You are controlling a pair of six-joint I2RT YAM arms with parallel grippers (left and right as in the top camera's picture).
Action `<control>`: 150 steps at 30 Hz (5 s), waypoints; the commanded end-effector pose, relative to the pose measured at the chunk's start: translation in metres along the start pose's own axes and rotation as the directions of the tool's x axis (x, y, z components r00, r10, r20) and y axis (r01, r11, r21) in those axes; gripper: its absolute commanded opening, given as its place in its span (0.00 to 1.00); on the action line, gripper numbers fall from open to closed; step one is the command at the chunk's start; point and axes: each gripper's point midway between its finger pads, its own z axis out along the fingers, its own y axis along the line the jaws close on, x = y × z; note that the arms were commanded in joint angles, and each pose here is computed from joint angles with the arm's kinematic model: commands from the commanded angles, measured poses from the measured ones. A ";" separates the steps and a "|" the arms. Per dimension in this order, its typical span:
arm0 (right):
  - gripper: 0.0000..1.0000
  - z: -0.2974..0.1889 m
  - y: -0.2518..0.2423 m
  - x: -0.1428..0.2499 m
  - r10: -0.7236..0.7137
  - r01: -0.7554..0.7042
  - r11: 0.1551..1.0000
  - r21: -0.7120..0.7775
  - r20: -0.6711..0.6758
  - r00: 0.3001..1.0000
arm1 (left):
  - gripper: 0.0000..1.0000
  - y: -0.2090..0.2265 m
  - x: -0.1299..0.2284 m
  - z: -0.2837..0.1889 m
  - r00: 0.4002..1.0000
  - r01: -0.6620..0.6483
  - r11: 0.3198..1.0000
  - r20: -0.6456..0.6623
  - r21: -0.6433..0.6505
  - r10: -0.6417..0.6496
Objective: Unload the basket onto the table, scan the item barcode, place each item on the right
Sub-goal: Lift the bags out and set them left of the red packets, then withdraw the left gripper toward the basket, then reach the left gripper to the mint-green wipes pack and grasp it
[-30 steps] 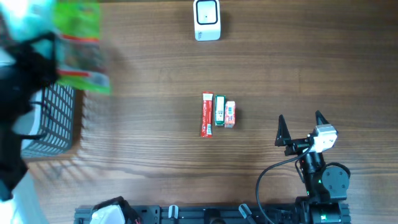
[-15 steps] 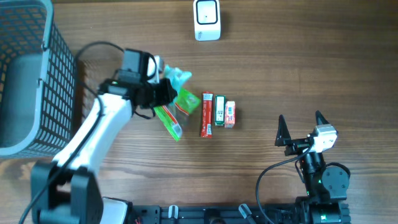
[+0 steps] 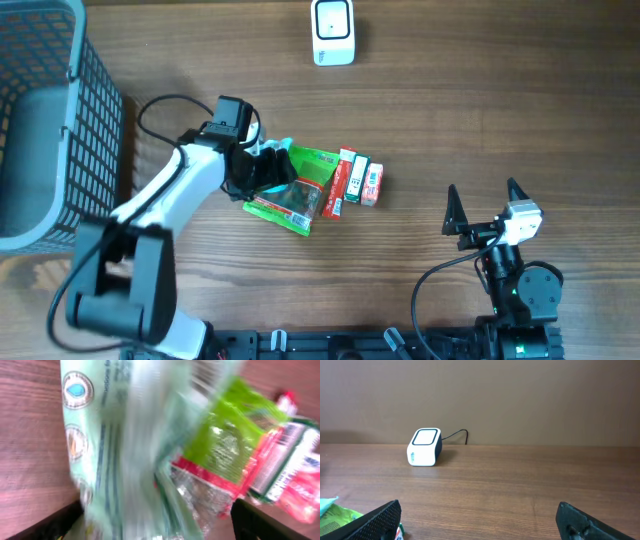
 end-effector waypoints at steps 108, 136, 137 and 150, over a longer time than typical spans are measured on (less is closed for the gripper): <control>1.00 0.000 0.002 -0.001 -0.009 0.009 1.000 -0.012 0.007 1.000 | 0.76 0.037 -0.155 -0.239 0.536 0.022 0.953 0.808 -0.302 0.244; 1.00 0.000 0.002 -0.001 -0.009 0.009 1.000 -0.012 0.007 1.000 | 0.55 -0.006 0.002 0.020 0.971 -0.237 0.966 -0.025 -0.098 0.236; 1.00 0.000 0.002 -0.001 -0.009 0.009 1.000 -0.012 0.007 1.000 | 0.55 -0.004 0.002 0.020 0.971 -0.238 0.965 -0.024 -0.108 0.237; 1.00 0.000 0.002 -0.001 -0.009 0.009 1.000 -0.012 0.007 1.000 | 0.73 -0.022 -0.029 -0.064 0.947 -0.174 0.968 0.238 -0.179 0.214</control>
